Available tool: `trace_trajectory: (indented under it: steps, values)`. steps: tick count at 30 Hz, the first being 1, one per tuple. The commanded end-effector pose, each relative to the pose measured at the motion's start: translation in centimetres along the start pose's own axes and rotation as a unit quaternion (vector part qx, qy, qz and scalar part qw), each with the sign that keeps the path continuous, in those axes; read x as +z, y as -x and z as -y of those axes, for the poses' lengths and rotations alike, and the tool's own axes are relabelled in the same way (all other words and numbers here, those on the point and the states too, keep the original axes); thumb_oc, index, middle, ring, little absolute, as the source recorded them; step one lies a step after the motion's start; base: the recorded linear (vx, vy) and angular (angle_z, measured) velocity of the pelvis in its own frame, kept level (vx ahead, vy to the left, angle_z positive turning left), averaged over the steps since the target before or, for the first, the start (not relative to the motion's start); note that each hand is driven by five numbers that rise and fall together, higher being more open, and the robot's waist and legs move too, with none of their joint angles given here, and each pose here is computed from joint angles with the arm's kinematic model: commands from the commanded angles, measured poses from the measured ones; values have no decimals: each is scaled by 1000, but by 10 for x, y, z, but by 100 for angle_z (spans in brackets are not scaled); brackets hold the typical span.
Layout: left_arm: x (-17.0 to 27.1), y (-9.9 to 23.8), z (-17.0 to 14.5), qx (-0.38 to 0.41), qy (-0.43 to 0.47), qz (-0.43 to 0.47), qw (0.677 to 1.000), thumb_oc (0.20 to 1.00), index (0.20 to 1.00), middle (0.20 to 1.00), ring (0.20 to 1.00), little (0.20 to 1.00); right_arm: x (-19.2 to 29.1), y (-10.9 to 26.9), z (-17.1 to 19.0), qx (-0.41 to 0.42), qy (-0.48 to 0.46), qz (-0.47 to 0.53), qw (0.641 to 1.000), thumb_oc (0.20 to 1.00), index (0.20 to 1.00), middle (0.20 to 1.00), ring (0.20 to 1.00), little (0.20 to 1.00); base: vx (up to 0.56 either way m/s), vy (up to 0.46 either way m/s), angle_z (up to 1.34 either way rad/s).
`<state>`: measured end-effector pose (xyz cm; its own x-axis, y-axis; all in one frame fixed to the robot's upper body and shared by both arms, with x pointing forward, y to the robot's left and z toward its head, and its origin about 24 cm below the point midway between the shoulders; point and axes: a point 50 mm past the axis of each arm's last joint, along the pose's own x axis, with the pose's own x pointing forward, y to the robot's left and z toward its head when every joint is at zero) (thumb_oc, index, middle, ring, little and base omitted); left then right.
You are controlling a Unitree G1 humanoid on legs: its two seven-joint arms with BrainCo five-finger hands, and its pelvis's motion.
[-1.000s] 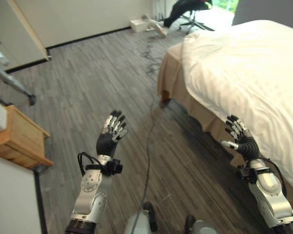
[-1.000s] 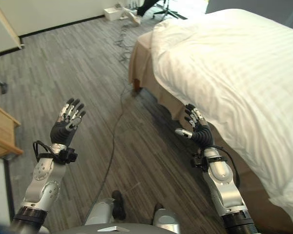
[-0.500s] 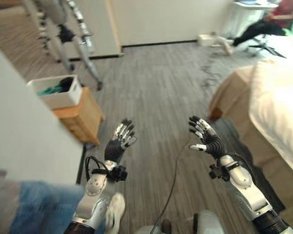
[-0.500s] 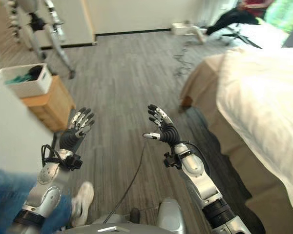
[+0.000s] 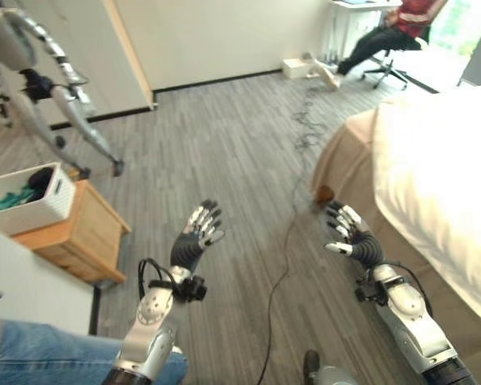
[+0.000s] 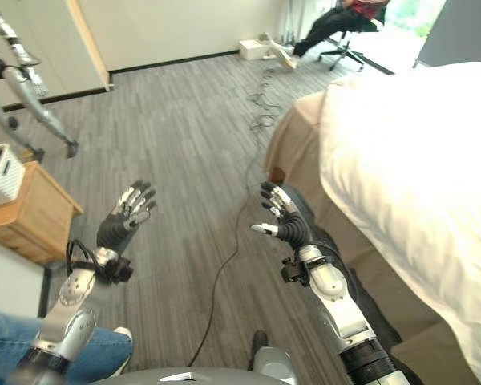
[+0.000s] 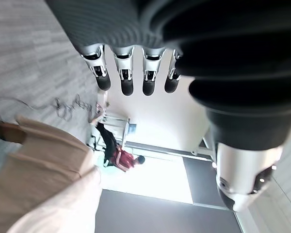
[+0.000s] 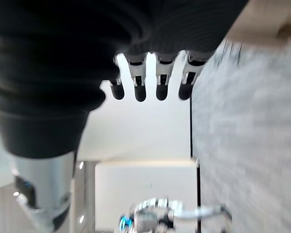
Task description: Making the bed.
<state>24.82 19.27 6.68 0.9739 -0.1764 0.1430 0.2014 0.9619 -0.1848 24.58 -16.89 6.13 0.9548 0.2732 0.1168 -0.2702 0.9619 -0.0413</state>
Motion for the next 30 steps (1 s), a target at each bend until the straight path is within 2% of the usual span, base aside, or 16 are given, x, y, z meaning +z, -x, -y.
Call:
trace_trajectory:
  steps: [1,5,6,11,19,30]
  values:
    - [32,-13,5,-18,0,82,996,1000,1000,1000,1000,1000,34,-5,15,-16,11,84,996,1000,1000,1000,1000,1000,277,-147,-20]
    - [32,-13,5,-18,0,82,996,1000,1000,1000,1000,1000,34,-5,15,-16,11,84,996,1000,1000,1000,1000,1000,143,-10,-29]
    - [36,-25,10,-16,22,99,995,1000,1000,1000,1000,1000,34,-3,20,-16,34,74,997,1000,1000,1000,1000,1000,633,65,16]
    - [40,-18,13,-29,16,114,993,1000,1000,1000,1000,1000,30,-10,4,37,41,67,996,1000,1000,1000,1000,1000,507,76,-48]
    - [34,-8,7,-13,-2,93,996,1000,1000,1000,1000,1000,28,-20,-14,67,28,67,995,1000,1000,1000,1000,1000,283,152,-11]
    - [30,-13,21,-60,-3,77,995,1000,1000,1000,1000,1000,26,-18,-17,67,10,67,995,1000,1000,1000,1000,1000,178,20,83]
